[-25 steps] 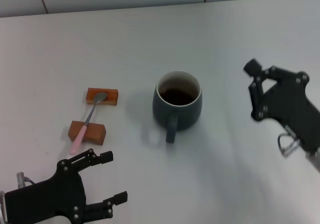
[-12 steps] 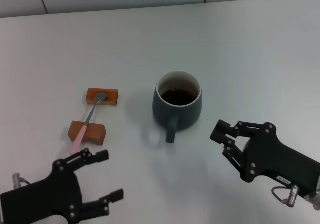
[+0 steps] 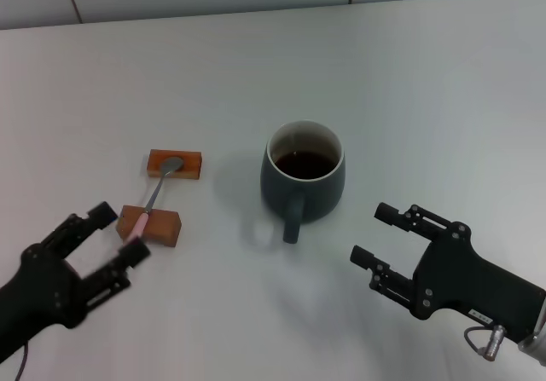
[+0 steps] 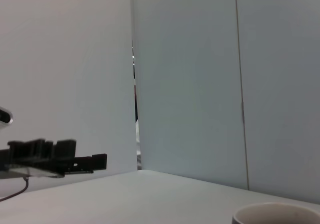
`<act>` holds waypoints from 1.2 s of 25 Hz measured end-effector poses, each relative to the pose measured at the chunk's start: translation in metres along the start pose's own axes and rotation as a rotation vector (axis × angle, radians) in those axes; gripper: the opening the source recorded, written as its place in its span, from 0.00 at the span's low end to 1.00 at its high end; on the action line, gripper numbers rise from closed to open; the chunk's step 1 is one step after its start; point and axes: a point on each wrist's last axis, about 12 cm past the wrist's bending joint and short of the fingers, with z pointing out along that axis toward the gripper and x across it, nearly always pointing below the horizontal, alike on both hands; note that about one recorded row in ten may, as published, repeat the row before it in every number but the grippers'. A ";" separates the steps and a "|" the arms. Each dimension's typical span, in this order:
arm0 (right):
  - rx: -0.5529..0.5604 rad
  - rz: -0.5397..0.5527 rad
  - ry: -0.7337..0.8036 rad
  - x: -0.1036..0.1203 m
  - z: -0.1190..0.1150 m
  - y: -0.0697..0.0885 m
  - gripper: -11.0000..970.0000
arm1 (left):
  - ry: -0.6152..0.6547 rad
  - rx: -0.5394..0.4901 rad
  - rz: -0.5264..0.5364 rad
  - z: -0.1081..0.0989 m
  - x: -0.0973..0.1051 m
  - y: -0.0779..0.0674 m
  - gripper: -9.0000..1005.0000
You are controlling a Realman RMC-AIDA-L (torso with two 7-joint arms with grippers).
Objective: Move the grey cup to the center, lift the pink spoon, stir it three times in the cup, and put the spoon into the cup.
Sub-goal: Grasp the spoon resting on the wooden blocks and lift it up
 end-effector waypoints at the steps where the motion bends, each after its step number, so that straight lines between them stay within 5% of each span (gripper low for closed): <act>1: 0.001 -0.001 0.001 0.000 0.000 0.000 0.46 | 0.000 0.000 0.000 0.000 0.000 0.000 0.84; 3: 0.004 -0.004 0.001 0.000 0.000 -0.001 0.67 | -0.042 -0.066 -0.114 -0.006 0.003 -0.001 0.84; 14: -0.002 -0.063 0.027 0.003 -0.002 0.000 0.84 | -0.106 -0.210 -0.281 -0.016 0.027 -0.015 0.84; 30: -0.019 -0.083 0.046 0.007 -0.014 0.009 0.83 | -0.106 -0.305 -0.399 -0.011 0.048 -0.024 0.84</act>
